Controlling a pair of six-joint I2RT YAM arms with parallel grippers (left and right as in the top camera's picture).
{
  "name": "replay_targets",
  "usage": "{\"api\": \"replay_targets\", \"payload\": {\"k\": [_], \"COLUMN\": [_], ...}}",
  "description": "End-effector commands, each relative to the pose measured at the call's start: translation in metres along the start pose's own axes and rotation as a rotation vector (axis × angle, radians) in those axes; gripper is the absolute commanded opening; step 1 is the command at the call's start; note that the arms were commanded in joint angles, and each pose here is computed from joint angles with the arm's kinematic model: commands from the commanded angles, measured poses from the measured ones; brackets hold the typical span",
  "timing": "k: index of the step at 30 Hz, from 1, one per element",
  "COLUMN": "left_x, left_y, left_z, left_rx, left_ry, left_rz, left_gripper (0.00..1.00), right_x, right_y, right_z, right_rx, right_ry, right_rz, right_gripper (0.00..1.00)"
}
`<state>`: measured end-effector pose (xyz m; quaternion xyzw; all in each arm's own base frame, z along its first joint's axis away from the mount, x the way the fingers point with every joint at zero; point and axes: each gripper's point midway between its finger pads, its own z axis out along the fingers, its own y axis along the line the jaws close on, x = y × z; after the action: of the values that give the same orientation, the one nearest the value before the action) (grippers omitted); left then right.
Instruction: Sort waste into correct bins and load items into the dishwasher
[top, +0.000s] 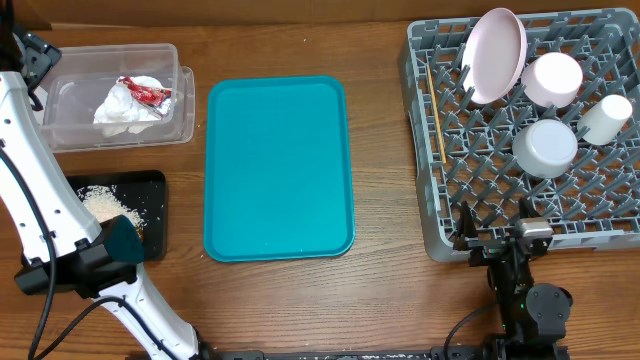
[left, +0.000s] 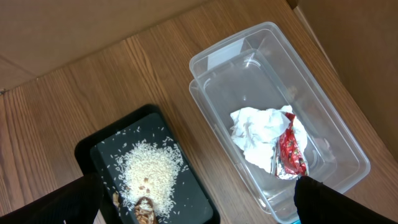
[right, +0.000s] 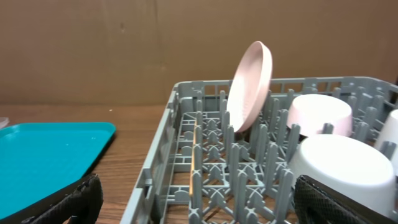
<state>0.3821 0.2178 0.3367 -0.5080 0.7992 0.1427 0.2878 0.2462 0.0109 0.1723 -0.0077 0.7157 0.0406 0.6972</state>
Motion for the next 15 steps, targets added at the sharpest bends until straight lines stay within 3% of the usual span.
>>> {"api": "replay_targets", "payload": {"k": [1,15], "left_x": [-0.0005,-0.0005], "left_y": [-0.001,-0.001], "left_z": [-0.0014,-0.0014], "left_rx": [-0.004,-0.004], "left_ry": [-0.01,-0.01], "left_rz": [0.005,0.005], "left_gripper": [1.0,1.0], "right_x": [0.0011,0.0012], "right_y": [-0.0098,-0.0121], "right_z": [-0.0005,-0.0006], "right_rx": [0.044,0.053], "right_ry": [-0.009,-0.01], "right_rz": [0.07,0.111], "right_gripper": [1.0,1.0]}}
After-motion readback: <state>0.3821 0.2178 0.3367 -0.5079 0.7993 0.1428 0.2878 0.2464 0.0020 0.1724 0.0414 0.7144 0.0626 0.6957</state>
